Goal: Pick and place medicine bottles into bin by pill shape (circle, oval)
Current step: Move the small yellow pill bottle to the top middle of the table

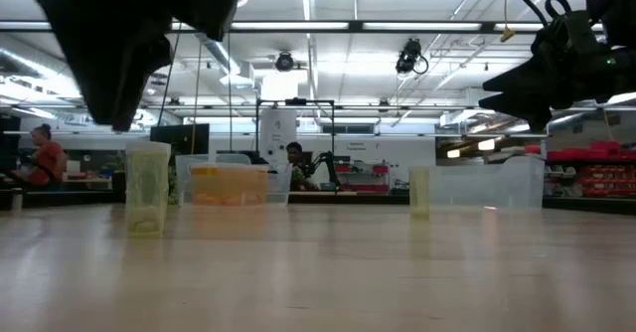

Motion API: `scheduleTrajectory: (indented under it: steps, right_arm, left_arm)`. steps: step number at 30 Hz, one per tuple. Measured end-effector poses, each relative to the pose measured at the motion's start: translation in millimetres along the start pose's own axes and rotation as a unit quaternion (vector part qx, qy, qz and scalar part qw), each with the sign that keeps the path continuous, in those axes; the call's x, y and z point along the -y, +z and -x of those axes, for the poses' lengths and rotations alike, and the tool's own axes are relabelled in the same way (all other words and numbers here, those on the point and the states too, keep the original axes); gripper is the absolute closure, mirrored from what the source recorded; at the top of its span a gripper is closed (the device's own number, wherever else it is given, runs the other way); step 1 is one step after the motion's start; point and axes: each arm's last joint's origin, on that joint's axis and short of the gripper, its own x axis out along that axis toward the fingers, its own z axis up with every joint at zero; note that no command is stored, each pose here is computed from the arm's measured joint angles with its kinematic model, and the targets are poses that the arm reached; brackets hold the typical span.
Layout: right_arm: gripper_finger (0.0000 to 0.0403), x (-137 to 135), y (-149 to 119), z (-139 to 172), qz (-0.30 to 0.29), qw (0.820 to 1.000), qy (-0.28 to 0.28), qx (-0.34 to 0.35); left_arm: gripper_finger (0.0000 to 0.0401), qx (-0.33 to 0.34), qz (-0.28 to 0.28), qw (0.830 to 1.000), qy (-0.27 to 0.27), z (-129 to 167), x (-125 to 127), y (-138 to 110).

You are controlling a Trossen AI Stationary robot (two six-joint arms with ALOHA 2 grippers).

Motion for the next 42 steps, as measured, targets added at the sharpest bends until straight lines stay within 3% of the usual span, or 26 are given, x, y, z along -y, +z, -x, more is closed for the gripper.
scheduleTrajectory:
  steps: [8,12,15,22,37,42]
  right_arm:
    - [0.0189,0.1,-0.3,-0.2,0.000,1.000,-0.001,-0.002]
    - [0.0189,0.1,-0.3,-0.2,0.000,1.000,-0.001,-0.002]
    - [0.0189,0.0,-0.3,-0.2,0.000,1.000,0.000,-0.002]
    - [0.0189,0.0,-0.3,-0.2,0.000,1.000,0.000,-0.002]
    - [0.0189,0.0,-0.2,-0.2,0.000,1.000,0.000,-0.001]
    - [0.0189,0.0,-0.2,-0.2,0.000,1.000,0.000,-0.001]
  left_arm:
    - [0.0143,-0.029,-0.004,1.000,-0.006,-37.8,18.6,8.2]
    - [0.0139,-0.031,-0.005,0.998,-0.045,-47.2,24.1,15.9]
    - [0.0143,-0.026,0.000,0.999,-0.045,-47.9,21.6,19.7]
    - [0.0173,-0.013,0.017,0.999,-0.030,-49.4,14.7,26.3]
    - [0.0285,-0.008,0.018,0.999,-0.035,-50.7,14.9,28.7]
    - [0.0295,-0.009,0.020,0.999,-0.035,-50.8,13.5,29.9]
